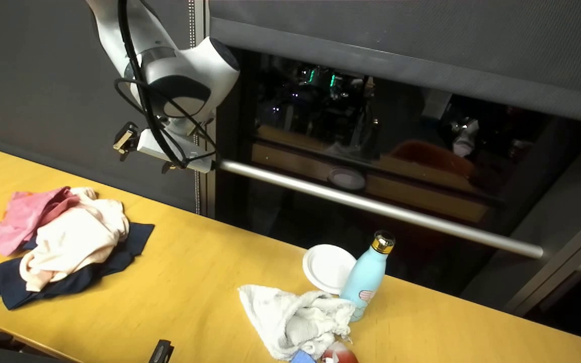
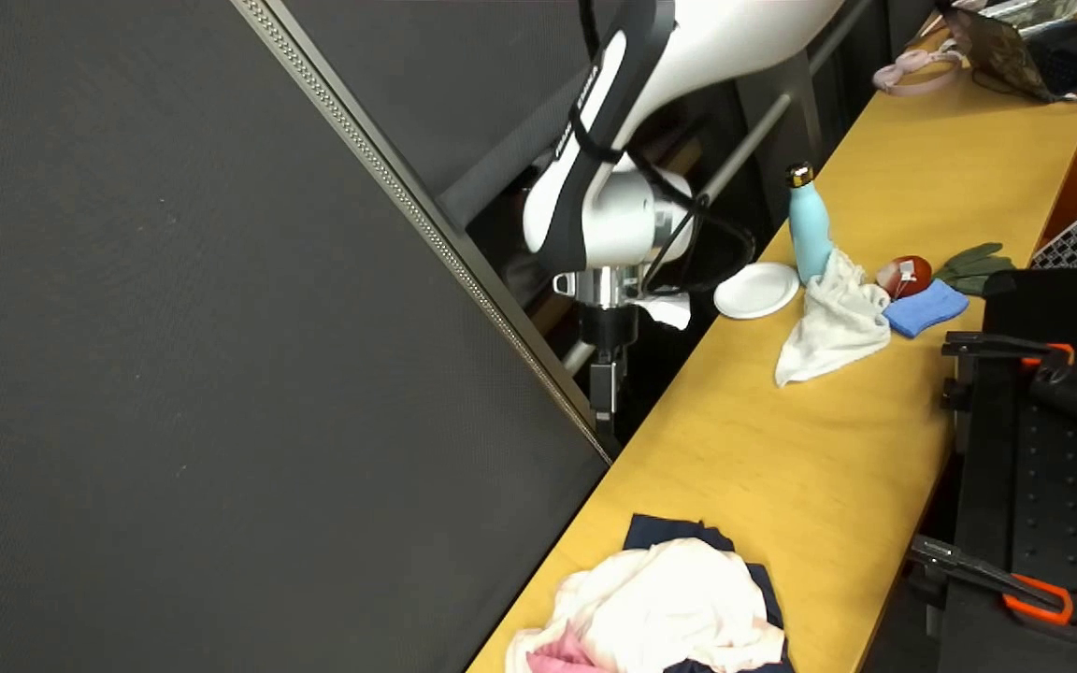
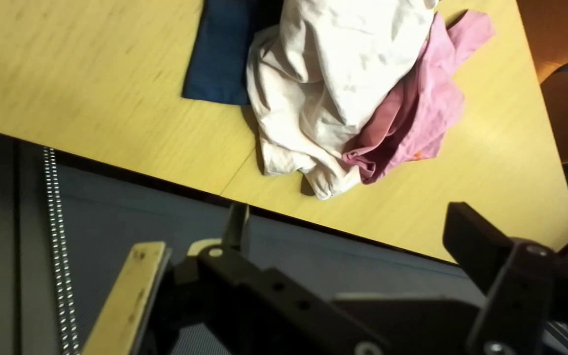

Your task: Remove the cream colored shirt from the pile

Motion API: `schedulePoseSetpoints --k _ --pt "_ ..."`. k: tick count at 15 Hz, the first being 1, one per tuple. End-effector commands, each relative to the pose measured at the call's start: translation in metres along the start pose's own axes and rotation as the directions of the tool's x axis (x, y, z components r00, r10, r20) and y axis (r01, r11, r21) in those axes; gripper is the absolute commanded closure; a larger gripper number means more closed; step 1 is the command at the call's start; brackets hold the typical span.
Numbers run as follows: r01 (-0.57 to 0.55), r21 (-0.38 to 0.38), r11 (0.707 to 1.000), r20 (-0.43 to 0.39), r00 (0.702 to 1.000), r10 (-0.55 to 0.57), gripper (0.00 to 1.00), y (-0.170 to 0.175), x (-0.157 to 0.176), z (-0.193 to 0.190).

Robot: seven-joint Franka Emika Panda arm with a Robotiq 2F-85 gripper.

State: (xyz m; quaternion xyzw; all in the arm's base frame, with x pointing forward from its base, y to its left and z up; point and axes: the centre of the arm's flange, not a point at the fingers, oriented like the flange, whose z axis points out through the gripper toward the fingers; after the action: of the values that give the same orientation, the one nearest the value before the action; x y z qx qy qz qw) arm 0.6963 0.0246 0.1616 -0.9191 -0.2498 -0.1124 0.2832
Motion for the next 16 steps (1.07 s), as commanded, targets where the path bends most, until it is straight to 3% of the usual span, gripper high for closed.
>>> schedulePoseSetpoints --k 1,8,16 --pt "0.041 0.109 0.993 -0.009 0.999 -0.041 0.0 0.027 0.054 0.062" --pt "-0.113 0.243 0.963 0.184 0.981 0.068 0.0 0.025 0.045 0.139" --pt "-0.297 0.276 0.914 0.341 0.919 0.196 0.0 0.057 0.024 0.2"
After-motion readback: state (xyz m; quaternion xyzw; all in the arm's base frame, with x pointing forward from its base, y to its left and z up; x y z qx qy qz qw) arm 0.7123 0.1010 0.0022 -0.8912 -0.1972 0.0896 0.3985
